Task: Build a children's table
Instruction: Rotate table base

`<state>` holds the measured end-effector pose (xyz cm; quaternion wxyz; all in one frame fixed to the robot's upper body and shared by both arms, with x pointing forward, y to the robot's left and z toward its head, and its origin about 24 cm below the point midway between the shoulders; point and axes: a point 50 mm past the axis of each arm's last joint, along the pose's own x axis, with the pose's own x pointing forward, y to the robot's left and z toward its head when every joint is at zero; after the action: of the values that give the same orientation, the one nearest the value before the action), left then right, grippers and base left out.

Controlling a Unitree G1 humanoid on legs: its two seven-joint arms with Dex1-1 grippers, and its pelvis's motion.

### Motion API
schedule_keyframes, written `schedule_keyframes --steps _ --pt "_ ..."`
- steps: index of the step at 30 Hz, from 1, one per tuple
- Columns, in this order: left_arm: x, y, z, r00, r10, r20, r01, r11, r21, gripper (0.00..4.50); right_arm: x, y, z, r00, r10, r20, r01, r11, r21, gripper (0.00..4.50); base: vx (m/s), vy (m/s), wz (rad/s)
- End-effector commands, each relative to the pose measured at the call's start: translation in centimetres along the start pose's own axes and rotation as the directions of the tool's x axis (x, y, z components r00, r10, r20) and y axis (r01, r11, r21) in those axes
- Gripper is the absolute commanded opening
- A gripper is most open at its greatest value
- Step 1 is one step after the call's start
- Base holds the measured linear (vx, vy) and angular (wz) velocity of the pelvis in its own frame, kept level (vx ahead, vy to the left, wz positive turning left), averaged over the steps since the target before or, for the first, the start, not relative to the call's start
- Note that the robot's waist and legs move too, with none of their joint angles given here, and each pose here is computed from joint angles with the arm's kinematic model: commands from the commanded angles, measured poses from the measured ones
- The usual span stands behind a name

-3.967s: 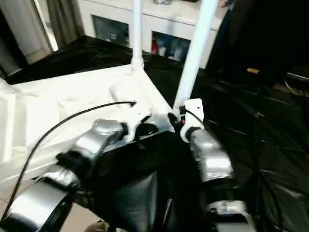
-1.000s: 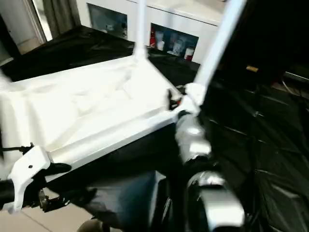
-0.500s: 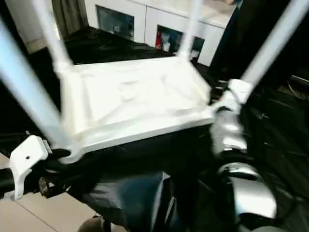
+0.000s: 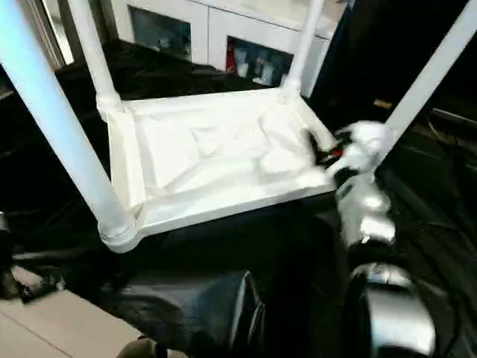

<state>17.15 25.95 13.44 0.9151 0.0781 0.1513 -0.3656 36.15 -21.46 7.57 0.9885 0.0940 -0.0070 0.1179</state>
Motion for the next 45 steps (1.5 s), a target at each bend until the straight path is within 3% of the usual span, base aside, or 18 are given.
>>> schedule_keyframes --steps 1,3,4,7,14,20,24,29,34,38,45 --pt "0.3 0.3 0.3 0.995 0.028 0.099 -0.028 1.0 0.001 4.42 -0.5 0.1 -0.2 1.0 -0.014 -0.012 0.013 1.0 -0.02 3.15 0.0 0.0 0.0" --pt "0.6 0.3 0.4 0.991 0.03 0.134 -0.03 1.0 -0.005 4.42 -0.8 0.2 -0.6 0.999 -0.02 -0.033 0.019 0.999 -0.027 3.15 0.0 0.0 0.0" --pt "1.7 0.1 1.0 0.975 0.006 0.222 -0.001 1.0 -0.023 4.42 -1.7 0.3 -2.3 0.991 -0.027 -0.134 0.011 0.993 -0.118 3.15 0.0 0.0 0.0" --pt "2.8 -0.1 1.5 0.959 -0.027 0.281 0.04 0.998 -0.041 4.42 -2.7 0.3 -3.2 0.976 -0.016 -0.216 -0.021 0.985 -0.169 3.15 0.0 0.0 0.0" --pt "5.1 0.6 1.5 0.946 -0.026 0.323 0.047 0.997 -0.058 4.42 -5.0 -1.8 -1.8 0.971 -0.063 -0.229 0.015 0.979 -0.206 3.15 0.0 0.0 0.0" --pt "4.9 0.7 1.3 0.948 -0.012 0.318 0.041 0.995 -0.086 4.42 -5.9 -2.0 -1.2 0.963 -0.036 -0.268 -0.036 0.965 -0.258 3.15 0.0 0.0 0.0" --pt "4.8 0.9 1.3 0.943 0.01 0.334 0.021 0.996 -0.091 4.42 -6.2 -2.2 -1.5 0.951 -0.039 -0.308 -0.042 0.967 -0.25 3.15 0.0 0.0 0.0" --pt "7.6 0.9 3.0 0.904 -0.033 0.426 0.067 0.996 -0.065 4.42 -6.2 -2.0 -3.6 0.895 -0.078 -0.439 -0.063 0.953 -0.297 3.15 0.0 0.0 0.0" --pt "10.6 -0.9 5.9 0.824 -0.183 0.536 0.248 0.967 -0.051 4.42 -4.9 -1.7 -3.7 0.89 -0.129 -0.437 -0.026 0.944 -0.33 3.15 0.0 0.0 0.0" --pt "11.3 -1.8 6.4 0.8 -0.243 0.548 0.315 0.948 -0.039 4.42 -4.5 -1.4 -3.6 0.892 -0.129 -0.433 -0.022 0.945 -0.326 3.15 0.0 0.0 0.0" --pt "13.1 -6.0 6.4 0.717 -0.519 0.464 0.581 0.814 0.013 4.42 -3.0 0.9 -5.3 0.892 -0.049 -0.449 -0.082 0.96 -0.269 3.15 0.0 0.0 0.0"
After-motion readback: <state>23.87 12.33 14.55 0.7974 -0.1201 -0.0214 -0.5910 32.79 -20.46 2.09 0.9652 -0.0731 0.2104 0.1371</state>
